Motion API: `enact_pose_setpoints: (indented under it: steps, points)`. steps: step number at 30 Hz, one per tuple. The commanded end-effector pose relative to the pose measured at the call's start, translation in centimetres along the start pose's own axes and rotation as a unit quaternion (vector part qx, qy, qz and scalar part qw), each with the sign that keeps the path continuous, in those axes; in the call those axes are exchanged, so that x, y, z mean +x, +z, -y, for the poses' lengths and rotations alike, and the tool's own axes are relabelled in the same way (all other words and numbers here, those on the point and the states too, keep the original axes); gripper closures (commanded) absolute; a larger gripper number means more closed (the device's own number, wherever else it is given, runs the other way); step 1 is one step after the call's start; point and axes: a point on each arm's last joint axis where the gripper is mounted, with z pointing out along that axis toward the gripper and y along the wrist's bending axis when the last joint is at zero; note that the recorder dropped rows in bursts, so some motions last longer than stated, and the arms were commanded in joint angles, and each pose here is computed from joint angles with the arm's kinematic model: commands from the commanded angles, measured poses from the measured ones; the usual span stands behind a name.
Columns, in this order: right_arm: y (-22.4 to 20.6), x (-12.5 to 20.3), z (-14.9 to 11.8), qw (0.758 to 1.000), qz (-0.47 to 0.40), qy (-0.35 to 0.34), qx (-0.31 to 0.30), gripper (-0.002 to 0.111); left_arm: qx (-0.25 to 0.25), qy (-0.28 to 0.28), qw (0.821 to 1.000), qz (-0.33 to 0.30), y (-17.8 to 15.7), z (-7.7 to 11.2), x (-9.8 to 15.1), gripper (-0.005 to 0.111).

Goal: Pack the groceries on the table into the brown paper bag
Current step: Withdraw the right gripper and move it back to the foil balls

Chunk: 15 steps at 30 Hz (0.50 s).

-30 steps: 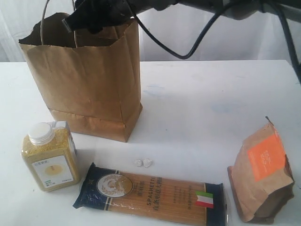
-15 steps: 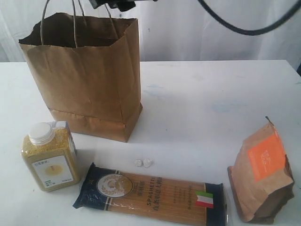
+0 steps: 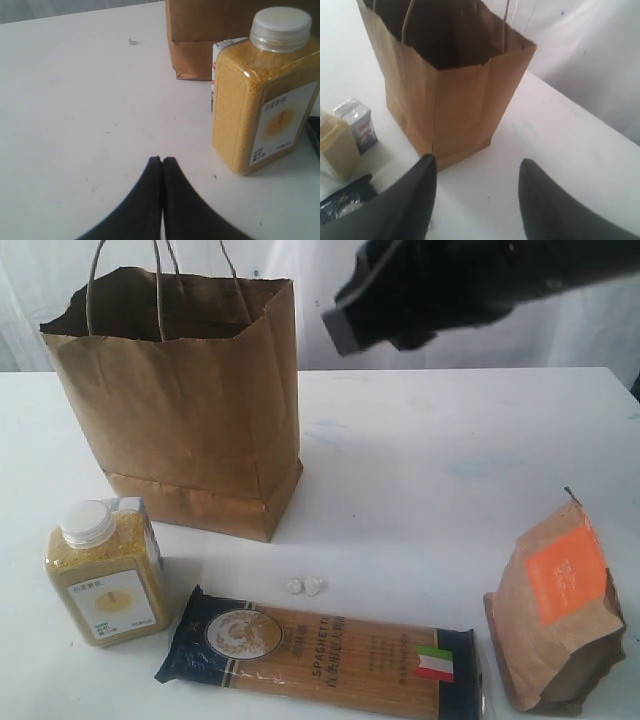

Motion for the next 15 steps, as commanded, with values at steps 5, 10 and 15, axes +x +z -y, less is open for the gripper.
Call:
enact_pose_setpoints:
  steps: [5,10,15]
  points:
    - [3.0,6.9,-1.7,0.995,-0.086,0.028,-0.036,0.061,-0.002,-0.001,1.0,0.003,0.0,0.0,0.0,0.107]
    - [7.3,9.8,-2.7,0.989,-0.137,0.011,-0.047,0.061,-0.002,-0.001,1.0,0.003,0.0,0.0,0.0,0.107]
    - [12.2,12.1,-3.7,0.983,-0.177,0.004,-0.056,0.061,-0.002,-0.001,1.0,0.003,0.0,0.0,0.0,0.107]
